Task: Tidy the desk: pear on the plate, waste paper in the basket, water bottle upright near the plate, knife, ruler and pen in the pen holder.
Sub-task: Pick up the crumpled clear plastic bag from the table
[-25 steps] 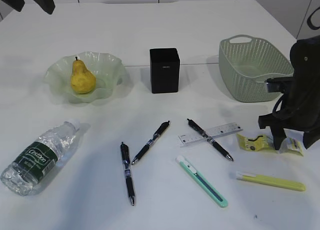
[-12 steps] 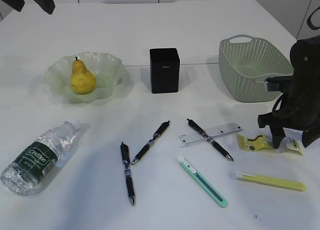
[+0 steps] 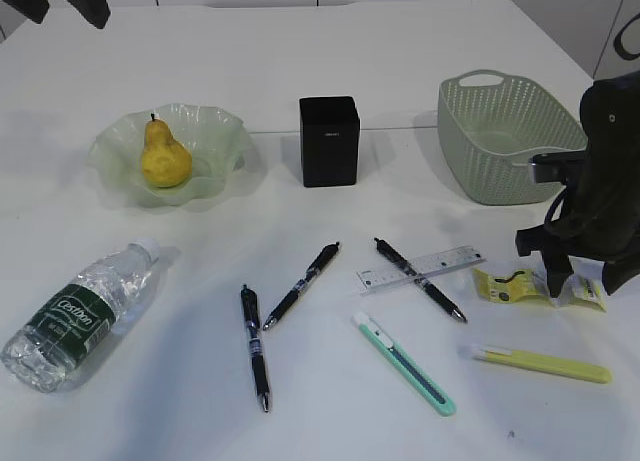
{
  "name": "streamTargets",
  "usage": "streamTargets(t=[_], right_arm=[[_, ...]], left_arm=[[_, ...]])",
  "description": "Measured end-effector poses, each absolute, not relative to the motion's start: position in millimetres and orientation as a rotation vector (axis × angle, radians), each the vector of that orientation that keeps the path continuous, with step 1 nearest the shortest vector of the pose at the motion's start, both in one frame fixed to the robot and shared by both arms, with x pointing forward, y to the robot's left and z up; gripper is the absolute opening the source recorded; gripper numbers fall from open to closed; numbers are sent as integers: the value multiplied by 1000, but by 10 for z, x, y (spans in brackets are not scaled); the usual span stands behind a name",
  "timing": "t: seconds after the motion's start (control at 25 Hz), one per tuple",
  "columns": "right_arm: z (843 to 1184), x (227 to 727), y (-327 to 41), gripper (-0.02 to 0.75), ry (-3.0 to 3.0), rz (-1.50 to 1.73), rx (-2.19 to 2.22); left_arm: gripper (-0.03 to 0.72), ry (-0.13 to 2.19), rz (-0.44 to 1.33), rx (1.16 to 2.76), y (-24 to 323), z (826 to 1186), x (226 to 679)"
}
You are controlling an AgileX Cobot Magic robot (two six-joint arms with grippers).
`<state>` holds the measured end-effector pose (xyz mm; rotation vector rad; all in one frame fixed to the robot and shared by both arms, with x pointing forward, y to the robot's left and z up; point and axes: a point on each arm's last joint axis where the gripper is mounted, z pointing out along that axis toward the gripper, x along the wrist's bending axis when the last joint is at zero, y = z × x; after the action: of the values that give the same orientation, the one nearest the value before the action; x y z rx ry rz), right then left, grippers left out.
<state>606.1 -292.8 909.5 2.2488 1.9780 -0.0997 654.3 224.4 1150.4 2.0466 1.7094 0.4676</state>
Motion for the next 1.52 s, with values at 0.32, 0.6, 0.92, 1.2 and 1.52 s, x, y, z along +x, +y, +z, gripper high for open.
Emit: streamTargets(t=[0.32, 0.6, 0.92, 1.2, 1.52], right_arm=[[9097, 6063, -2941, 435, 1983, -112, 2227], [9098, 6064, -2949, 432, 1986, -119, 2215], [9031, 6069, -2949, 428, 1995, -138, 2220], [9005, 6069, -2942, 427, 1995, -140, 2233], [9004, 6071, -2934, 353, 1991, -127, 2243]], left_arm=[[515, 1709, 468, 2047, 2244, 11504, 6543], [515, 1709, 468, 2047, 2244, 11504, 6543], [513, 1709, 468, 2047, 2244, 11504, 6543], [512, 1709, 468, 2047, 2244, 11504, 6543], [510, 1709, 468, 2047, 2244, 11504, 6543]])
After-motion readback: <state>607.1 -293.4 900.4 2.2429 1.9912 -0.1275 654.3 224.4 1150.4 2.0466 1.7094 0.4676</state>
